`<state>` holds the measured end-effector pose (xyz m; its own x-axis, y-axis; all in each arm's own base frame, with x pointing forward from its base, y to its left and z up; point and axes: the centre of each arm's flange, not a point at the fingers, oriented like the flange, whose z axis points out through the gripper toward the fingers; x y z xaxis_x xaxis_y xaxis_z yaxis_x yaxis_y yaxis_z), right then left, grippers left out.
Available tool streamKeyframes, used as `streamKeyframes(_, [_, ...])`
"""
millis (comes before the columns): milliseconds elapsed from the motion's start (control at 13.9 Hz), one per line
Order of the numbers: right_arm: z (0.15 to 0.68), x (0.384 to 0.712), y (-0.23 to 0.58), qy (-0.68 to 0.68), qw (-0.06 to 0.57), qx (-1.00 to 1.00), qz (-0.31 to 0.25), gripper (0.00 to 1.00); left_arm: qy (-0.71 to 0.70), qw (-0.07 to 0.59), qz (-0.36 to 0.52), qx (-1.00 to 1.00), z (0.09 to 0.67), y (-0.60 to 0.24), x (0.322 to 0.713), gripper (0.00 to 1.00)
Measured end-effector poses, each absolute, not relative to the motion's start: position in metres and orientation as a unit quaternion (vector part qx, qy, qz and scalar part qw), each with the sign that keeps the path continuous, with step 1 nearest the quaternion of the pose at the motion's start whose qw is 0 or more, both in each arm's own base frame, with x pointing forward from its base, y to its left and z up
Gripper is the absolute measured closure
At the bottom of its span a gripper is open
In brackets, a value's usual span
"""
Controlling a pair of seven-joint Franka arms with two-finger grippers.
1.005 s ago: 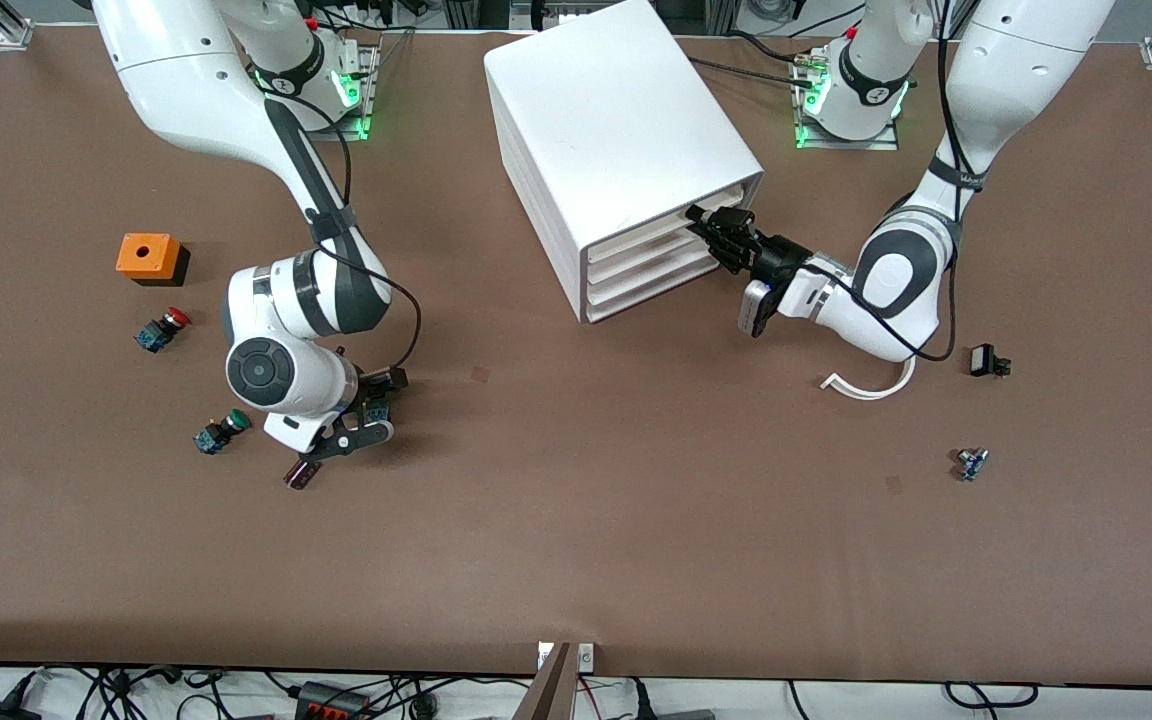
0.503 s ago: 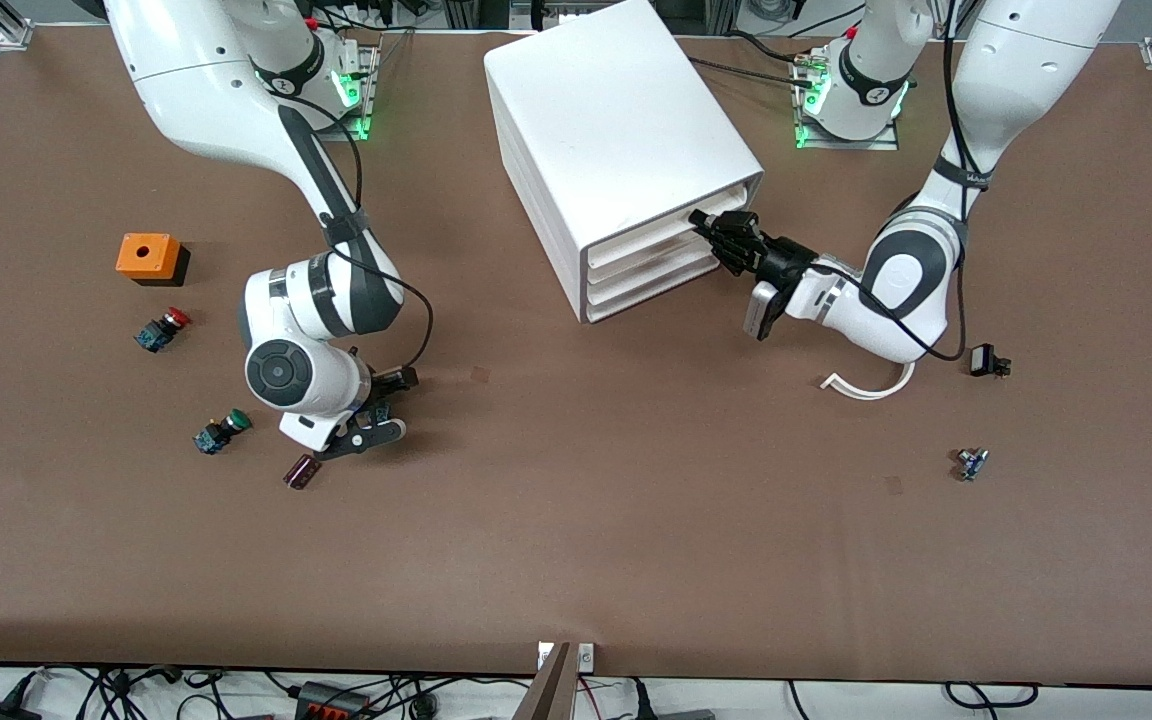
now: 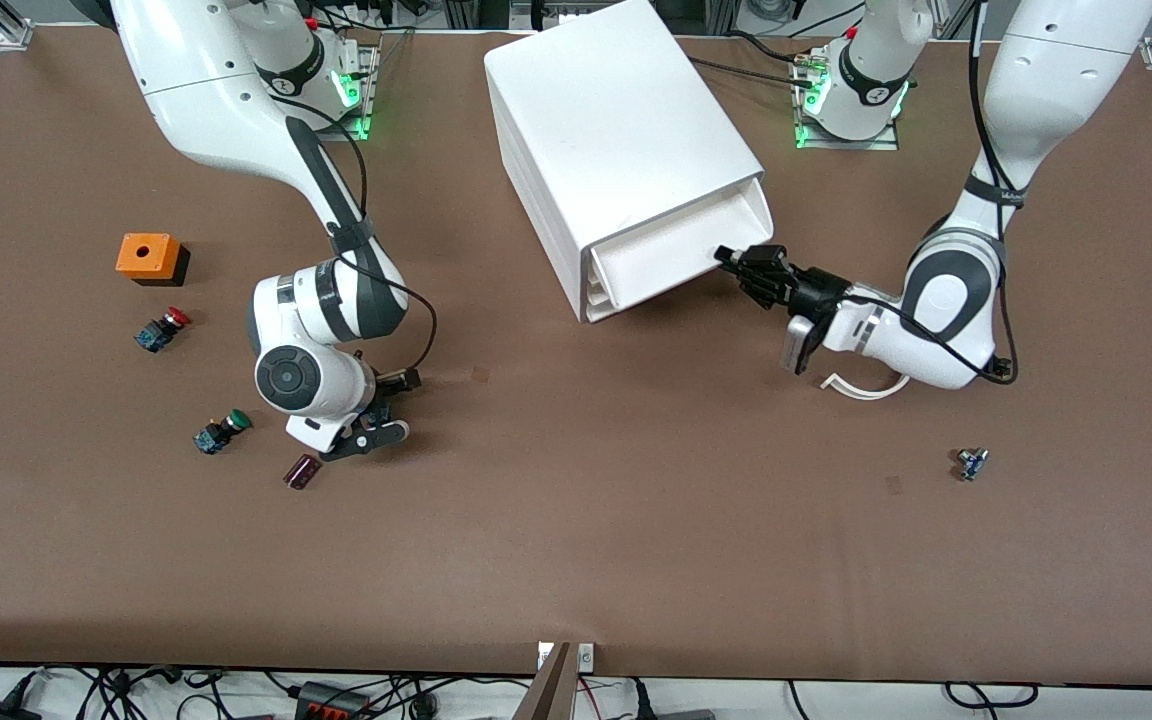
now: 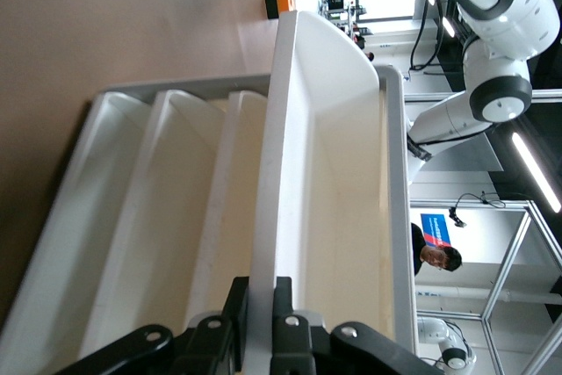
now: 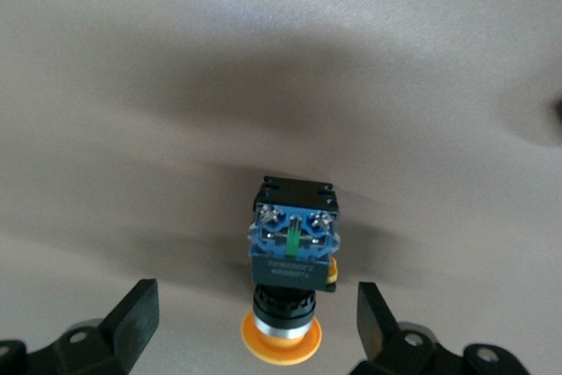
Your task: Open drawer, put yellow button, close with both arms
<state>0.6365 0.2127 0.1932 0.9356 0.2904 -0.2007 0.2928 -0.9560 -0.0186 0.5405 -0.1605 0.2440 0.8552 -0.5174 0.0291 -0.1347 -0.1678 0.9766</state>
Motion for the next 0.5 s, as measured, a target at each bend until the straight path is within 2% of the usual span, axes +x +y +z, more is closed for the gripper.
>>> streamKeyframes(215, [0.192, 0.638, 0.211, 0.147, 0.006, 0.984, -0.097, 0.0, -0.218, 0.604, -0.148, 0.752, 0.24, -0.15, 0.562, 0.85])
streamKeyframes(503, [0.187, 0.638, 0.211, 0.147, 0.007, 0.985, -0.096, 0.03, -0.22, 0.602, -0.15, 0.753, 0.241, -0.15, 0.569, 0.85])
